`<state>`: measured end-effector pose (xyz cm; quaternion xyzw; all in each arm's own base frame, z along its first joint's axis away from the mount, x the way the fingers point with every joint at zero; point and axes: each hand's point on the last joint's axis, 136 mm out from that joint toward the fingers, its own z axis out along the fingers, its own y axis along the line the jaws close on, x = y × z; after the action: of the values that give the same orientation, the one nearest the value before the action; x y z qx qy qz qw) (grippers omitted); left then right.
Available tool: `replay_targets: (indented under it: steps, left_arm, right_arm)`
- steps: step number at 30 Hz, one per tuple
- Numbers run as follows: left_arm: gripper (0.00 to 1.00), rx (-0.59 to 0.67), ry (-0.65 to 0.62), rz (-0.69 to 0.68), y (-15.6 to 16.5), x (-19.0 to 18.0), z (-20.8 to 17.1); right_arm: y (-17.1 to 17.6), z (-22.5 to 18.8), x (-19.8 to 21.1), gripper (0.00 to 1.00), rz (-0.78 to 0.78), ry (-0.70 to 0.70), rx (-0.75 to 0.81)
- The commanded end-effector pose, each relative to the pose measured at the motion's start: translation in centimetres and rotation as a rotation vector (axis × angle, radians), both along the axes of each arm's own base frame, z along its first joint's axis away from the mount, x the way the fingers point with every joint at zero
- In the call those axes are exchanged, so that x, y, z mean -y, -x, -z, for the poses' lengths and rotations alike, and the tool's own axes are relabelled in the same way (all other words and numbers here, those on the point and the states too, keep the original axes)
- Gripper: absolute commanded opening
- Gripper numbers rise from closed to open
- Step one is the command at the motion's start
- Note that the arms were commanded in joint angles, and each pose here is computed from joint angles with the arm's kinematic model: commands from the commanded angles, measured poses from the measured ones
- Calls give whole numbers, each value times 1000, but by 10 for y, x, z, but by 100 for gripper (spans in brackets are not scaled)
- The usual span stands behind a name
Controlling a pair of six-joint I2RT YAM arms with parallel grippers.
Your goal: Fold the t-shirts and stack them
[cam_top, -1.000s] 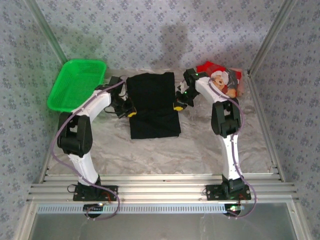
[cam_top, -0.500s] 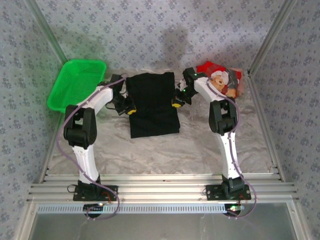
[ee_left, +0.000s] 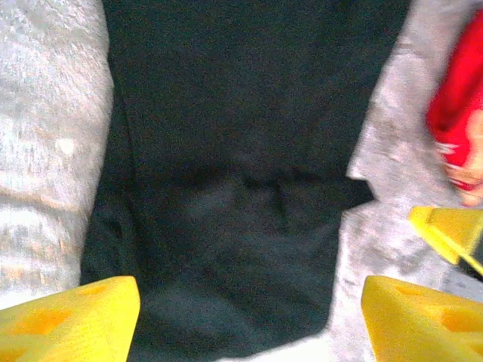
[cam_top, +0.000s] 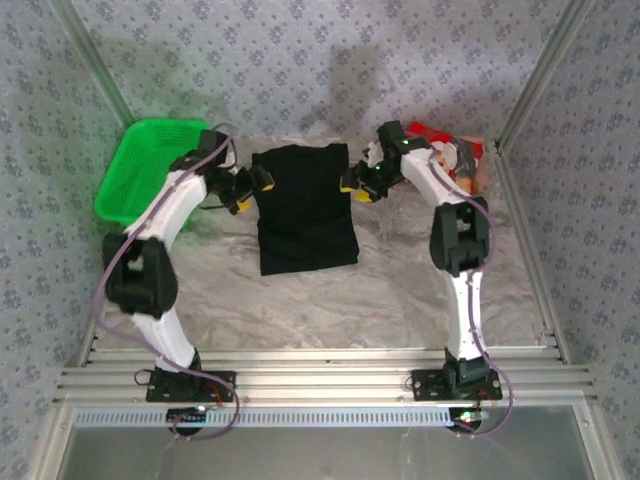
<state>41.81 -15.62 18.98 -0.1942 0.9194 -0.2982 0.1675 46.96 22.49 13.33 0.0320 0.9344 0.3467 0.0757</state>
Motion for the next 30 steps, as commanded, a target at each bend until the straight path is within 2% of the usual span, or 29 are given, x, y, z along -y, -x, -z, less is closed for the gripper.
replay_targets:
  steps: [1,3,5,6,7,10,13,15,19,28,30]
  left_arm:
    - [77,15,42,-28,51,1,-22]
    - [73,-1,43,-28,73,1,-9]
    - [60,-36,47,-30,90,3,11]
    - [50,-46,61,-27,93,7,18]
    - [41,-49,70,-14,94,13,23]
    - [28,-69,30,50,87,33,37]
    - [15,-143,27,59,76,44,67]
    - [11,-179,1,85,67,50,82]
    - [10,-203,-48,92,40,53,102]
    - [15,-200,-161,47,-30,35,144]
    - [16,-180,-159,20,-47,27,141]
  right_arm:
    - [48,-44,20,54,18,-55,43]
    - [70,-33,24,52,42,-71,17]
    - [81,-22,23,45,31,-92,26]
    - [88,-16,16,37,12,-121,6]
    - [88,-14,7,31,0,-162,1]
    - [86,6,-15,15,-30,-170,-20]
    - [78,32,-36,10,-39,-177,-66]
    - [71,47,-43,7,-35,-173,-87]
    - [48,69,-54,5,-12,-164,-104]
    - [-25,100,-55,5,133,-176,-101]
    - [-41,98,-57,6,152,-194,-88]
